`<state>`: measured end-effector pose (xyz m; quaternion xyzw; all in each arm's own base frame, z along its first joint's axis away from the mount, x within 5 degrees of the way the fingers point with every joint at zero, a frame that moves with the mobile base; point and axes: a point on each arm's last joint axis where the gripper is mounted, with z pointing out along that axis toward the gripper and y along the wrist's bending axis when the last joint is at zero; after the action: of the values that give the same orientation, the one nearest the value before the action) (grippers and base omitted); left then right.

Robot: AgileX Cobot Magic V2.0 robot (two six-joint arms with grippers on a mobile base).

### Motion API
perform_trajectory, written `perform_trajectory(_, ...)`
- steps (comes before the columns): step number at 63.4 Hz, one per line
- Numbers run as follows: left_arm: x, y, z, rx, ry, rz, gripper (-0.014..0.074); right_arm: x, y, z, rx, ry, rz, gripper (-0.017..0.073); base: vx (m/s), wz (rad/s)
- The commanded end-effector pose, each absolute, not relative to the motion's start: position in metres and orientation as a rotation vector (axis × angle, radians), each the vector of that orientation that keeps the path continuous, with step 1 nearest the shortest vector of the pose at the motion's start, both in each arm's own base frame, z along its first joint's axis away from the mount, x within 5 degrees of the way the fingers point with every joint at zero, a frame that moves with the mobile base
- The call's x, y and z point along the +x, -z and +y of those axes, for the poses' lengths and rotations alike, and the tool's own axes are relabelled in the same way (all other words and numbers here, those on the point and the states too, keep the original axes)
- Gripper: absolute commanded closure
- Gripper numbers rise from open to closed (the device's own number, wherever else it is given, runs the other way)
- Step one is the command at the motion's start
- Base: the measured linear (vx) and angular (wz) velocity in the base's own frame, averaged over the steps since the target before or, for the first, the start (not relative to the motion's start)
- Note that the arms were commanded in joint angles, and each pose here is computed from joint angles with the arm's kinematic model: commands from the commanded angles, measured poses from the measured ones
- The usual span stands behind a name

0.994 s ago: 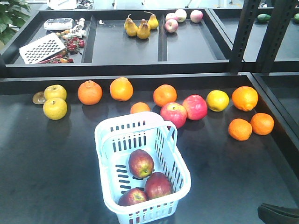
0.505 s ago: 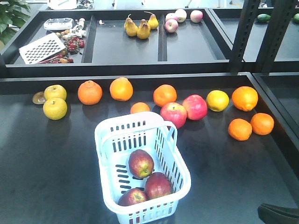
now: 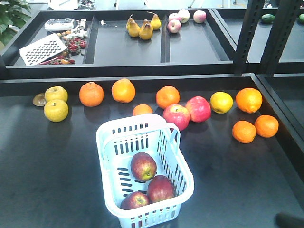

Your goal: Pick three apples into basket with both arms

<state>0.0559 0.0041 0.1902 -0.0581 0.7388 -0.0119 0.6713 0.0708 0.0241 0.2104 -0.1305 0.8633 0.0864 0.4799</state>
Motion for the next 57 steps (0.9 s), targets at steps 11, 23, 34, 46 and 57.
perform_trajectory(11,0.056,-0.194,0.003,-0.126,0.040,1.589,0.0600,0.068,-0.216,0.006,-0.044,-0.087,1.873,0.0564,0.00,0.00)
perform_trajectory(23,0.056,-0.194,0.003,-0.126,0.040,1.589,0.0600,0.063,-0.191,0.003,0.001,-0.067,1.629,0.0564,0.00,0.00)
perform_trajectory(34,0.056,-0.194,0.003,-0.126,0.040,1.589,0.0600,0.056,-0.198,0.002,-0.014,-0.046,1.525,0.0564,0.00,0.00)
perform_trajectory(46,0.056,-0.194,0.003,-0.126,0.040,1.589,0.0600,0.056,-0.197,0.002,-0.013,-0.045,1.540,0.0564,0.00,0.00)
perform_trajectory(57,0.056,-0.194,0.003,-0.126,0.040,1.589,0.0600,0.056,-0.197,0.002,-0.013,-0.045,1.540,0.0564,0.00,0.00)
